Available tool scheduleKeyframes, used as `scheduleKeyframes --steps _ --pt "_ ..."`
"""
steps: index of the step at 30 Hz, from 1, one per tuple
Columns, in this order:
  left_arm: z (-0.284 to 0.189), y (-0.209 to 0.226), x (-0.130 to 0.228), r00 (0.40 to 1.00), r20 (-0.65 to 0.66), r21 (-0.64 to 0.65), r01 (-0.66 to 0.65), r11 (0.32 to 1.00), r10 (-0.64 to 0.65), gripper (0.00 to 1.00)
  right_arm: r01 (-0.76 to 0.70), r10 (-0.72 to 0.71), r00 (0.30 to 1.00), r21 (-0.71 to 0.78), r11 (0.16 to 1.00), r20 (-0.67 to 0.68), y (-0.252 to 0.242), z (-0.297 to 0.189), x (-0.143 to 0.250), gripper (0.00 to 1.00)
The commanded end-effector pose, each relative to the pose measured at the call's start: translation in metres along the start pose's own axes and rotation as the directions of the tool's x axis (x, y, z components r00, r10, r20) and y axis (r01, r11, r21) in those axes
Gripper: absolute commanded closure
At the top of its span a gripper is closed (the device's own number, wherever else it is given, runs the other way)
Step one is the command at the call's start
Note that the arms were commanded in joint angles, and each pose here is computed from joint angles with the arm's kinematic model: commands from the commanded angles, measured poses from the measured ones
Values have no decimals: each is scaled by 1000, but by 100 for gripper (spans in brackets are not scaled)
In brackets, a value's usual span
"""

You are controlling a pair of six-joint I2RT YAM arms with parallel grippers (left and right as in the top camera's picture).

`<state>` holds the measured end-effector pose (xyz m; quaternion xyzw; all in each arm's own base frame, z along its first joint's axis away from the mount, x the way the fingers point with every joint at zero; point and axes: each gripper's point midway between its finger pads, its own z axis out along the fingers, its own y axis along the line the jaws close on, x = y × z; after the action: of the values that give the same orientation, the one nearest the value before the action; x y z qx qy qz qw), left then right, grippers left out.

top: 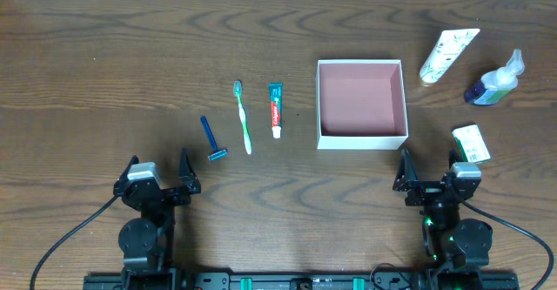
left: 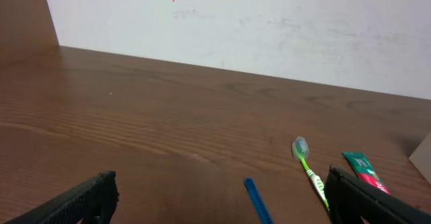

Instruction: Pack container

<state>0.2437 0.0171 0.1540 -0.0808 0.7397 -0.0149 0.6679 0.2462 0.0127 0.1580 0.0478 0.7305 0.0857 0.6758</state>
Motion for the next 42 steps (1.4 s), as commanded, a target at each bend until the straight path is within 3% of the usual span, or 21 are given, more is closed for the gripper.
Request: scheduleKeyframes --steps 1,11,14,18,22,25,29,33,38,42 --pt "1 5 18 999 -49 -22 -17 1000 16 2 14 -14 1000 13 1000 2 -3 0 0 1" --pt "1 5 18 999 -49 -22 -17 1000 16 2 3 -2 999 -10 1000 54 2 -1 -13 1" --pt "1 5 18 999 -49 -22 -17 1000 16 2 -73 83 987 -79 994 136 13 -3 -35 1" --pt "1 5 18 999 -49 -22 -17 1000 16 2 42 24 962 -231 972 273 44 -15 -69 1" --pt "1 5 18 999 -49 -22 -17 1000 16 2 132 -23 897 -217 967 441 51 -33 -115 1" --pt "1 5 18 999 -49 -22 -17 1000 16 2 174 -81 878 -156 972 472 52 -38 -150 1" --pt "1 5 18 999 -49 -22 -17 1000 16 2 175 -128 926 -104 979 355 51 -16 -185 1" --pt "1 5 18 999 -49 -22 -17 1000 16 2 151 -131 981 -142 978 143 62 28 -210 1" --pt "1 5 18 999 -49 -22 -17 1000 16 2 -4 -128 969 -535 845 -210 128 50 -180 1" --pt "1 5 18 999 -49 -22 -17 1000 16 2 -76 -110 946 -538 840 -306 127 85 -156 1"
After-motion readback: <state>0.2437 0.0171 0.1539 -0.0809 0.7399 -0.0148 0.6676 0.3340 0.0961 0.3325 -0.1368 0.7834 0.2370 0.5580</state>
